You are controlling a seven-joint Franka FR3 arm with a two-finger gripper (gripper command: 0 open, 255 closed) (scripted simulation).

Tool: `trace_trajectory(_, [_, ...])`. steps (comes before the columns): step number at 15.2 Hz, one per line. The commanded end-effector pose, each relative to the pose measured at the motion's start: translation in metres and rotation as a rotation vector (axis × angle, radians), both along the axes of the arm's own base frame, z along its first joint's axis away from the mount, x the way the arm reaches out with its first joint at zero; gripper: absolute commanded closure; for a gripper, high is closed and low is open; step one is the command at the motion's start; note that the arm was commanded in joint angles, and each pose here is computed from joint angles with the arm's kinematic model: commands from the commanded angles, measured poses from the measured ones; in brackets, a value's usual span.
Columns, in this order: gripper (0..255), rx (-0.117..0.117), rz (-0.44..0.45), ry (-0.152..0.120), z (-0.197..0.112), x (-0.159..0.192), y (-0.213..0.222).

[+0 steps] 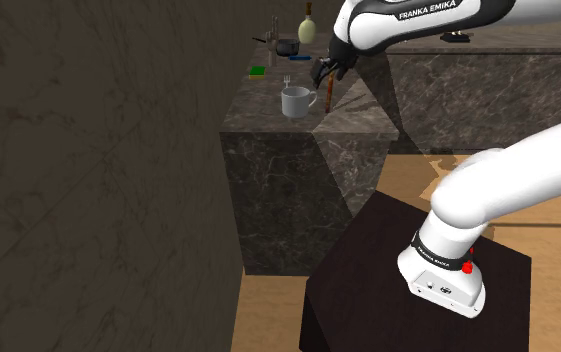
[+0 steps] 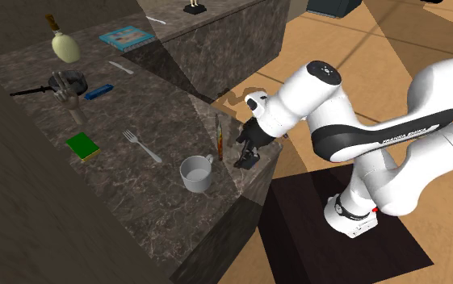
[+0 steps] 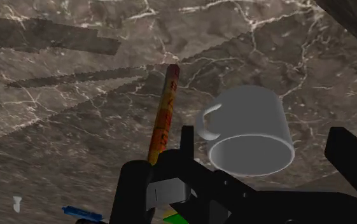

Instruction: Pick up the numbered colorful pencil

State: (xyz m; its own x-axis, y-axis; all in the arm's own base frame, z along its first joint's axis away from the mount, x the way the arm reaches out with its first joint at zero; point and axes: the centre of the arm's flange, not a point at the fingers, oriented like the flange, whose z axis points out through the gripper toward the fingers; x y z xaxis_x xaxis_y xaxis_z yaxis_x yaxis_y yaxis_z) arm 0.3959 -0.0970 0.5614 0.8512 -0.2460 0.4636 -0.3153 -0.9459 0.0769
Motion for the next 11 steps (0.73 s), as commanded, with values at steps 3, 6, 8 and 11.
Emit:
trace_trajectory(3, [0, -0.051, -0.094, -0.121, 0.008, 0.014, -0.028])
trace_trajectory(6, [0, -0.088, -0.164, -0.209, 0.015, 0.022, -0.051])
trace_trajectory(8, [0, -0.113, -0.21, -0.268, 0.02, 0.026, -0.066])
trace_trajectory(11, [0, -0.123, -0.229, -0.291, 0.012, 0.027, -0.072])
